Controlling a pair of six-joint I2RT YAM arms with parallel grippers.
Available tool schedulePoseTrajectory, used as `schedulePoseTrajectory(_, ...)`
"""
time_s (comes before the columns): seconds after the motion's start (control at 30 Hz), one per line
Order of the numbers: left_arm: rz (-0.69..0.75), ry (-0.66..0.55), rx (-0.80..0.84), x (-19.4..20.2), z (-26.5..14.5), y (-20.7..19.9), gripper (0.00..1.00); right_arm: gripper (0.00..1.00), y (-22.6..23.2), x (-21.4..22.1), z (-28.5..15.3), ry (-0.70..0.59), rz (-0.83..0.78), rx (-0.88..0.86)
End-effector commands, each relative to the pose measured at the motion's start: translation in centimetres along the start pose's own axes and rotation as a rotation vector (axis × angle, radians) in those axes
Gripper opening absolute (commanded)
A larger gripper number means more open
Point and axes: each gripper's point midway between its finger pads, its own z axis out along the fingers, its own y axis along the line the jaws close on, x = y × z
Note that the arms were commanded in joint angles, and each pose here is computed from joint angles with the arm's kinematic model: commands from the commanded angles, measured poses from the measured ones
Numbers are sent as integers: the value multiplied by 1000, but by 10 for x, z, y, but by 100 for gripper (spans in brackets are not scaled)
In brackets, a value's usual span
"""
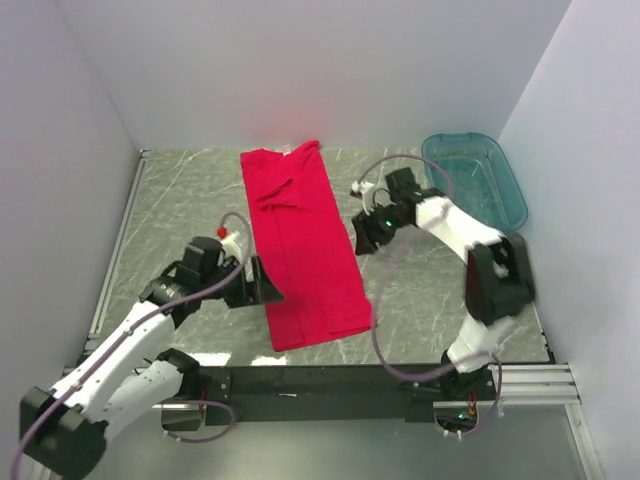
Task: Fold and stack the t-shirts
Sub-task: Fold the tshirt
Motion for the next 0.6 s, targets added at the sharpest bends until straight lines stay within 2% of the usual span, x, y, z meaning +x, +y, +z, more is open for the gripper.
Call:
schedulePoseTrajectory(0.0, 180, -43, -27, 3, -10, -26, 79, 64, 73, 15, -64, -140, -553, -238)
schedulePoseTrajectory(0.03, 295, -6, -49, 17, -10, -30, 79, 71, 82, 22, -70, -180, -746, -260)
schedulePoseTrajectory(0.07, 331, -11, -29, 12, -13, -49, 80, 85, 95, 32, -75, -221, -822, -296)
schedulePoseTrajectory(0.1, 382, -9, 9, 10, -16, -64, 81, 87, 104, 46, -84, -270, -914, -269)
schedulePoseTrajectory(0.13, 533, 23, 66, 21, -18, -84, 86, 90, 107, 49, -87, -309, -975, -242)
schedulePoseTrajectory(0.17, 605, -31, 68, 6, -24, -110, 87, 96, 110, 50, -90, -340, -1000, -218)
schedulePoseTrajectory(0.2, 680, -54, 38, 0, -26, -118, 90, 98, 113, 49, -96, -388, -1023, -168)
schedulePoseTrajectory(0.23, 839, -25, 19, 3, -24, -134, 91, 99, 114, 49, -98, -399, -1026, -156)
schedulePoseTrajectory(0.27, 916, -19, -15, 3, -20, -137, 91, 100, 116, 53, -100, -385, -1011, -165)
schedulePoseTrajectory(0.3, 1002, 8, -58, 8, -14, -134, 90, 100, 115, 52, -103, -376, -1025, -159)
schedulePoseTrajectory(0.33, 1241, 96, -123, 25, 2, -116, 91, 100, 116, 56, -102, -359, -1032, -170)
schedulePoseTrajectory(0.4, 1477, 244, -192, 50, 15, -77, 91, 100, 115, 66, -98, -320, -1024, -189)
schedulePoseTrajectory(0.43, 1632, 369, -224, 75, 22, -43, 92, 100, 115, 68, -97, -320, -1019, -190)
schedulePoseTrajectory(0.5, 1695, 421, -207, 95, 28, -27, 91, 100, 117, 72, -96, -332, -1014, -191)
schedulePoseTrajectory(0.57, 1667, 429, -121, 112, 32, -25, 88, 100, 118, 74, -96, -354, -1021, -175)
